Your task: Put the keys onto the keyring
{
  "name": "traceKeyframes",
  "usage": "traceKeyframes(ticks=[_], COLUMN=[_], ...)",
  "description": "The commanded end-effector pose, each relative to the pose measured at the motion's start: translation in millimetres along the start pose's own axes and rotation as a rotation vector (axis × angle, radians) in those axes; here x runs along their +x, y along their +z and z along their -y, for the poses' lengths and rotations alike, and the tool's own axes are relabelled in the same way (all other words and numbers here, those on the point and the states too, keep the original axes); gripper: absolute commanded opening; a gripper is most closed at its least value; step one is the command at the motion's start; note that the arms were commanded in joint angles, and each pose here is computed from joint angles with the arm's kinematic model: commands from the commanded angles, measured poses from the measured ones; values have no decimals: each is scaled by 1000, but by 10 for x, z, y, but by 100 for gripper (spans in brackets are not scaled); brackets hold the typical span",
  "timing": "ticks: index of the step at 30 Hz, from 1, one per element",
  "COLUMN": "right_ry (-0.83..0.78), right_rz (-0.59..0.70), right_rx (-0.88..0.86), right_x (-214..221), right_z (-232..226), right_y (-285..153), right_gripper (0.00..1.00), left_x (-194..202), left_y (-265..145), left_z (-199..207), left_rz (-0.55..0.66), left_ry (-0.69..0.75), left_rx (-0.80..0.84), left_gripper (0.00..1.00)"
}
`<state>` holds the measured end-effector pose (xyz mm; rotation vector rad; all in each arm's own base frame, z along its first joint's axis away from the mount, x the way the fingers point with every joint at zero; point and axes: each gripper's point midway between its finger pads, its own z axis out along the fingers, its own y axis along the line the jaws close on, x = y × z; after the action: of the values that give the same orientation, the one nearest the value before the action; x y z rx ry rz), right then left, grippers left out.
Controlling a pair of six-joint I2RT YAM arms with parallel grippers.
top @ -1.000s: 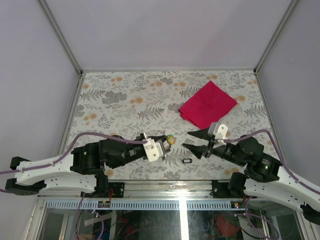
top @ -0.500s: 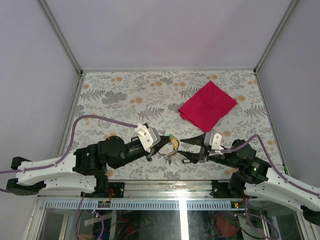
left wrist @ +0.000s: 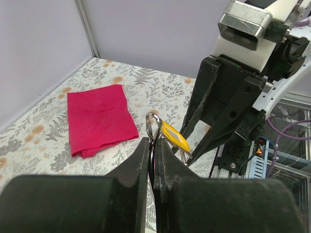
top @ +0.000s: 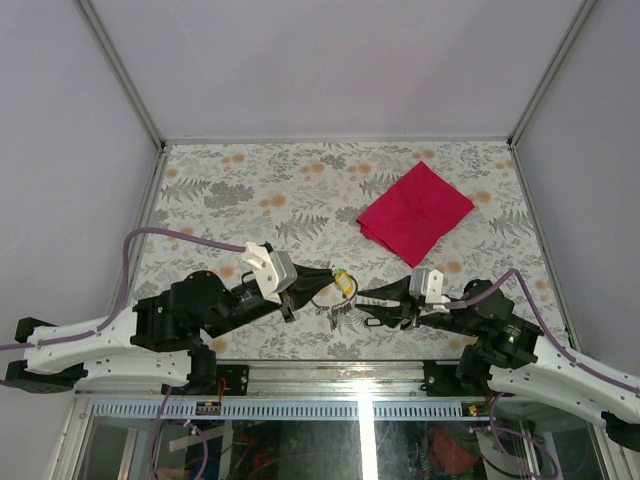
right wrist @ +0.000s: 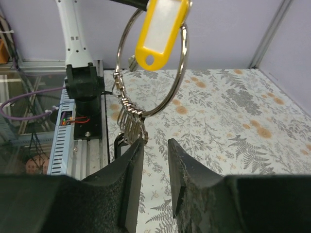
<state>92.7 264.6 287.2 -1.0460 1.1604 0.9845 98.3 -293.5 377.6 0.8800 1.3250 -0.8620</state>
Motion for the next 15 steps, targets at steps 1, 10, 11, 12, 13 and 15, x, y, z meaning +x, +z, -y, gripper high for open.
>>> traceKeyframes(ticks=[1, 10, 11, 12, 13, 15], right_ry=[-3, 7, 6, 5, 7, 7], right_rz=[56, 56, 57, 57, 58, 62], right_rx=[-48, -85, -86, -86, -85, -83], right_x=[-205, -204, -206, -207, -212, -222], right_z=[-68, -113, -114, -115, -113, -112], right_y=[38, 119, 119, 117, 113, 108], right_gripper=[33, 33, 33, 33, 33, 33], left_x=[-266, -257, -259, -257, -256, -246], left_y=[0, 2, 0, 0, 2, 3], left_z=[30, 38, 37, 37, 37, 32], left_rz=[101, 95, 95, 94, 94, 92], left_ry=[-26, -21, -22, -23, -24, -24], left_rx=[16, 20, 20, 20, 20, 17], left_gripper=[0, 0, 0, 0, 0, 0])
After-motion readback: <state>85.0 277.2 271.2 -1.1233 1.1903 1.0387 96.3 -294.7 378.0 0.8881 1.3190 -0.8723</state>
